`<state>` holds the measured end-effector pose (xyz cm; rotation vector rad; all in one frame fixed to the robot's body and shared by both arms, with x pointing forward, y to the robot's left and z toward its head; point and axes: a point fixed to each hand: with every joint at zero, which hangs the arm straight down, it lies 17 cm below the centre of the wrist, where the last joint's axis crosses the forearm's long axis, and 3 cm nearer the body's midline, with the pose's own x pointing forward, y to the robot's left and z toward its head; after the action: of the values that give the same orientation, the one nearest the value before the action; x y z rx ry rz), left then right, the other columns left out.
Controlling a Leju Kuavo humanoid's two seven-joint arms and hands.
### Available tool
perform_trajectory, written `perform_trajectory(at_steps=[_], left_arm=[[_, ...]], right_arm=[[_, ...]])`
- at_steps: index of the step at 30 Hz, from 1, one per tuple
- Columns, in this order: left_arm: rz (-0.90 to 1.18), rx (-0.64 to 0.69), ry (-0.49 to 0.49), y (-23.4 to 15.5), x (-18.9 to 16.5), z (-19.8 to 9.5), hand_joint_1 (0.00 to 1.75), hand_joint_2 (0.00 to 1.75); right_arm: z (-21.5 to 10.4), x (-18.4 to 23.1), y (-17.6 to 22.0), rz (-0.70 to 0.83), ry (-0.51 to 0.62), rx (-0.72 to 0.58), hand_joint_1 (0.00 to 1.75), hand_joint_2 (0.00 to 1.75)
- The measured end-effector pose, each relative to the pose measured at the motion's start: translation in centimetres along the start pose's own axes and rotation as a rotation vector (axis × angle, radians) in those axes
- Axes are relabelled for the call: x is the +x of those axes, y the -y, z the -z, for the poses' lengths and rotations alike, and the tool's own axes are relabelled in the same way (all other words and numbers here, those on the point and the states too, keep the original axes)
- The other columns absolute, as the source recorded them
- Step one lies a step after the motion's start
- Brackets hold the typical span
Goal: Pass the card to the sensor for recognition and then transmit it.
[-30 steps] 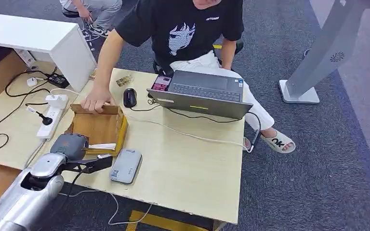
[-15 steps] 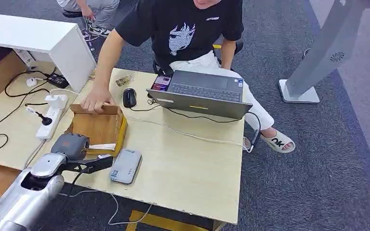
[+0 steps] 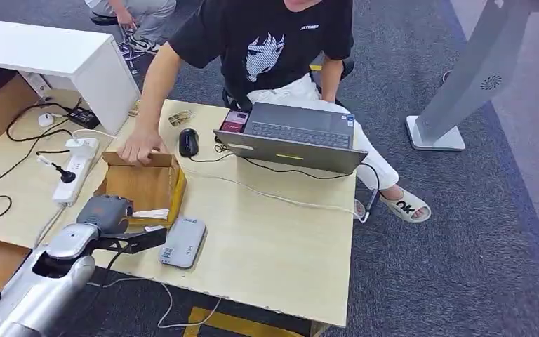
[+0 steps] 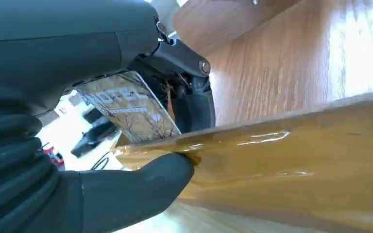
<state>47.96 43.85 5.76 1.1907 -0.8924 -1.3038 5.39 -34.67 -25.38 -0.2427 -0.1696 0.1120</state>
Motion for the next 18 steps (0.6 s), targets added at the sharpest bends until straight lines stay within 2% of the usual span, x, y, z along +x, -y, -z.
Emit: perform_trajectory(at_steps=[16,17,18], left_arm=[[0.014,0.075,0.019,-2.4,0.9,0.2,0.0,1.75],[0.015,0.078,0.019,-2.6,1.0,0.2,0.17,1.75],[0.016,0.081,0.02,-2.7,1.0,0.2,1.75,1.75]], right_arm=[[0.0,-0.2,0.1,-0.014,-0.002,-0.009,0.0,1.75],[0.0,-0.2,0.1,-0.014,-0.002,-0.009,0.0,1.75],[0.0,-0.2,0.1,-0.014,-0.002,-0.009,0.0,1.75]])
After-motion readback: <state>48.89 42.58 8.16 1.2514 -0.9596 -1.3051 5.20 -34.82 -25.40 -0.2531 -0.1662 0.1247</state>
